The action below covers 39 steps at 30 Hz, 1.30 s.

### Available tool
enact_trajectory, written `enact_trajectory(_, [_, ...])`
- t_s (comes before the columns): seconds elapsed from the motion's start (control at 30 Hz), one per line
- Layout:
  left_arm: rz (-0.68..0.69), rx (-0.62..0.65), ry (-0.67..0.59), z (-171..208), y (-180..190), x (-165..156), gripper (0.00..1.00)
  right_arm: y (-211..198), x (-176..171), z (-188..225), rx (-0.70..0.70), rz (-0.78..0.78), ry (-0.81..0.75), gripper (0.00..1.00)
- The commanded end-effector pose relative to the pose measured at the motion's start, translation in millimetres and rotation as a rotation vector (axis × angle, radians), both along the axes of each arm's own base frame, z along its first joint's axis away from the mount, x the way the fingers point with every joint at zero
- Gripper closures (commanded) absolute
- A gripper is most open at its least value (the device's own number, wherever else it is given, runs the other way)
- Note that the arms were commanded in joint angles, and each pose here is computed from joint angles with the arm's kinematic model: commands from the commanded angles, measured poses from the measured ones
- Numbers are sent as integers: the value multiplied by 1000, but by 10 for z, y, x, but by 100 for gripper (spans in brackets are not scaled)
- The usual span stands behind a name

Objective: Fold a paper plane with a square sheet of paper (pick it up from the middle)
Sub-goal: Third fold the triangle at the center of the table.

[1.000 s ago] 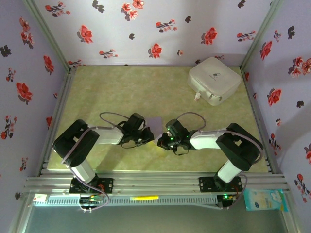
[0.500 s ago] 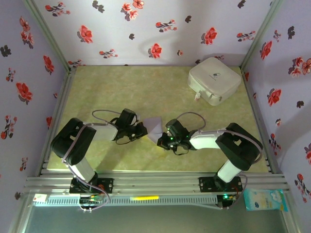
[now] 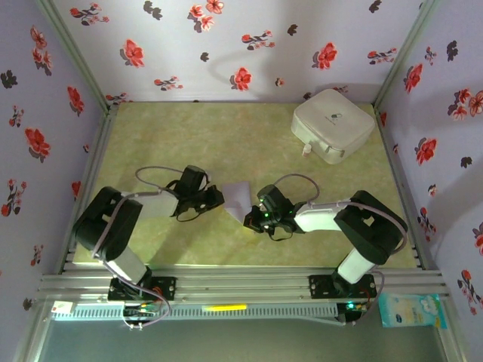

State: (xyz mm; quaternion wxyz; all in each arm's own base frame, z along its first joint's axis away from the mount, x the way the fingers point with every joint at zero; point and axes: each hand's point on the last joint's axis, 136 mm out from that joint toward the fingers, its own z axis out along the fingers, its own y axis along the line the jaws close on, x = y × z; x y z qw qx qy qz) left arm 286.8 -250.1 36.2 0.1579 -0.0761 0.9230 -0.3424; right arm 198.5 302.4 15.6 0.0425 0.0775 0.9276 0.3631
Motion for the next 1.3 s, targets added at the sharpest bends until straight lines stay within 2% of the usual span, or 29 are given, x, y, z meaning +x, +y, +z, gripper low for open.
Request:
enact_trajectory(0.0, [19, -75, -185, 604, -90, 155, 88, -348, -176, -328, -156, -26, 91, 99])
enact_trajectory(0.17, [-87, -131, -122, 677, -383, -16, 88, -326, -138, -273, -143, -28, 80, 99])
enact_trajectory(0.37, [-175, -113, -35, 401, -648, -239, 89, -322, -127, -244, -138, -32, 73, 98])
enact_trajectory(0.67, [-130, 15, 45, -151, -433, -310, 90, -260, -87, -169, -106, -28, 54, 95])
enact_trajectory(0.87, [-91, 110, 88, -471, -193, -392, 92, -113, 57, 203, -52, -13, -16, 88])
enact_trajectory(1.03, [-99, 149, 115, -581, -114, -456, 94, 1, 154, 415, -25, 15, -62, 88])
enact_trajectory(1.27, [-104, 153, 110, -543, -122, -440, 96, 178, 227, 251, -30, 41, -12, 98])
